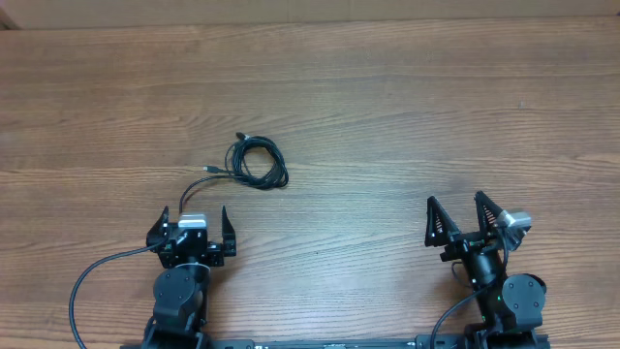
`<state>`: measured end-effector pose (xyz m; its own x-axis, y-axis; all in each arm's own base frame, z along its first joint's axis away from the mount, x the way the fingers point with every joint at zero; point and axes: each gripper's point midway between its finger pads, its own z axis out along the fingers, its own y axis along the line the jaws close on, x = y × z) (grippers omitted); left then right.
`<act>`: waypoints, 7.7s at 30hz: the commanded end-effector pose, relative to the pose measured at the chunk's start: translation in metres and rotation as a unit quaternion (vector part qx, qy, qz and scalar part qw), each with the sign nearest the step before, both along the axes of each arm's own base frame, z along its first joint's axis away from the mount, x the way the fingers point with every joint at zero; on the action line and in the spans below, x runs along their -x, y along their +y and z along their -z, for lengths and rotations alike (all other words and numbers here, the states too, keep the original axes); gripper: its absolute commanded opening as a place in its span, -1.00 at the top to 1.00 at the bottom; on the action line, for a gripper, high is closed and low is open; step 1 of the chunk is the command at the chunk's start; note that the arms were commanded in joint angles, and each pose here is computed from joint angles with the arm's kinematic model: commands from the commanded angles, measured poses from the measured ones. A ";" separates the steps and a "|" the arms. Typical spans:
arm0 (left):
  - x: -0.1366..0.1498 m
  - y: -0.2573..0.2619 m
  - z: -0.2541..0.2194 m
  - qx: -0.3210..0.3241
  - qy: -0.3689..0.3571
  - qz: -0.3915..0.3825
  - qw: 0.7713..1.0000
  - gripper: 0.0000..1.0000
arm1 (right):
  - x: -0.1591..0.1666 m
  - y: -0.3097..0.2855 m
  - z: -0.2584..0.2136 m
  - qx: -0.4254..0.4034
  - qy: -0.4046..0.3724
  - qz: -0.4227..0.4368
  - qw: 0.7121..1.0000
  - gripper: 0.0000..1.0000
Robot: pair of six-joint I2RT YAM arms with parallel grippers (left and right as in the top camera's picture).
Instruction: Untangle cables
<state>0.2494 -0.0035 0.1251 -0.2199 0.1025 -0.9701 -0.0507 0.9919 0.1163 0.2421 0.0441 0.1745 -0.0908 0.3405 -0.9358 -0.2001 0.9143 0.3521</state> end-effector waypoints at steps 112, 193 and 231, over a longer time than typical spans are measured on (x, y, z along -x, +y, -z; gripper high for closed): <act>0.003 -0.021 -0.033 0.038 -0.003 0.055 0.998 -0.99 | -0.002 0.000 0.009 0.004 0.015 0.002 1.000 -1.00; -0.076 -0.102 -0.059 0.296 0.404 0.028 0.865 -0.93 | -0.002 0.000 0.009 0.004 0.015 0.002 1.000 -1.00; -0.083 -0.099 -0.016 0.207 0.503 0.032 0.838 0.39 | 0.023 0.055 0.001 -0.101 0.056 -0.169 0.979 -1.00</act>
<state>0.3330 -0.0982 0.1594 -0.9375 -0.1753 -0.3005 -0.0830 0.9515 -0.2962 0.2288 0.0845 0.1697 -0.2478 0.4188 -0.8736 -0.3816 0.7867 0.4853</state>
